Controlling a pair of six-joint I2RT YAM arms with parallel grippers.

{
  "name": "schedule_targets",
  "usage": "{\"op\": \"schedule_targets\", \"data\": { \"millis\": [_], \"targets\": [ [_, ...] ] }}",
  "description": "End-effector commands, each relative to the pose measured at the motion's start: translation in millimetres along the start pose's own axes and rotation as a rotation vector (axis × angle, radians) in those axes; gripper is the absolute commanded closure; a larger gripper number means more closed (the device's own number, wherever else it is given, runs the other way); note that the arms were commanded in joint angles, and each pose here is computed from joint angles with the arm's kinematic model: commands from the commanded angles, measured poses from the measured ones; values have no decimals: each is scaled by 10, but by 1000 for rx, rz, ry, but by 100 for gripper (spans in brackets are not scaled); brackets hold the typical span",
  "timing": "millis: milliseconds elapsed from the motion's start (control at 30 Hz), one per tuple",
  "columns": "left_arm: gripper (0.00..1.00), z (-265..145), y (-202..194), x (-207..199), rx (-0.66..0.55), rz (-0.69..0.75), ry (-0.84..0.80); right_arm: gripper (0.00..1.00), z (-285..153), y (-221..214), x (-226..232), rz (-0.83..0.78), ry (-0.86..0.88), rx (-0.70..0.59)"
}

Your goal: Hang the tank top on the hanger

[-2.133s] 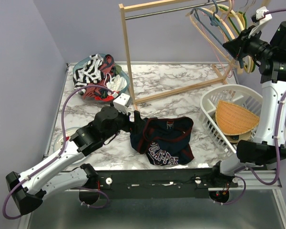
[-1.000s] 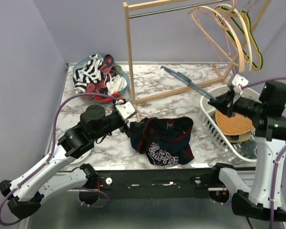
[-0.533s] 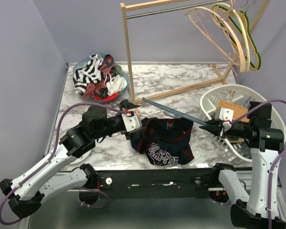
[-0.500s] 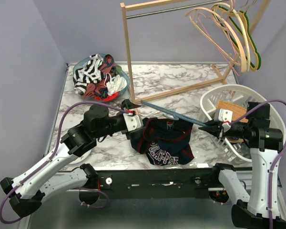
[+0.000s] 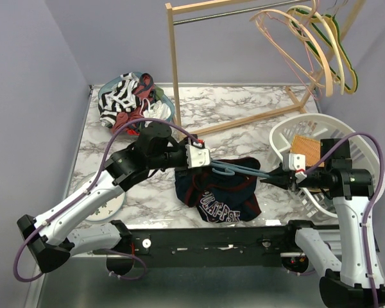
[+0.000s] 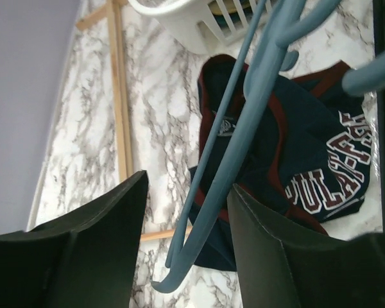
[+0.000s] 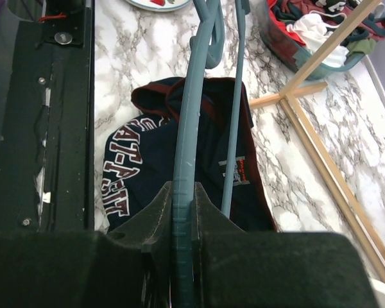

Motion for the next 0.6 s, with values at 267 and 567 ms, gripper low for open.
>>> {"op": "schedule_targets", "data": {
  "millis": [267,567],
  "targets": [
    [92,157,-140,-159,20,-61,-168,99,123,-127,198,265,134,-78],
    [100,340,-203,-278,27,-320,-238,64,272,-153,8,327,214,21]
  ]
}}
Point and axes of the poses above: each gripper's point midway between its finger pads, its own z axis out along the fingers, its own x axis along the line the jaws close on, y = z × x, the point moved 9 cm from there along -z, back along the fingers, and after that the axes turned 6 degrees about -z, right-handed, at the moved point
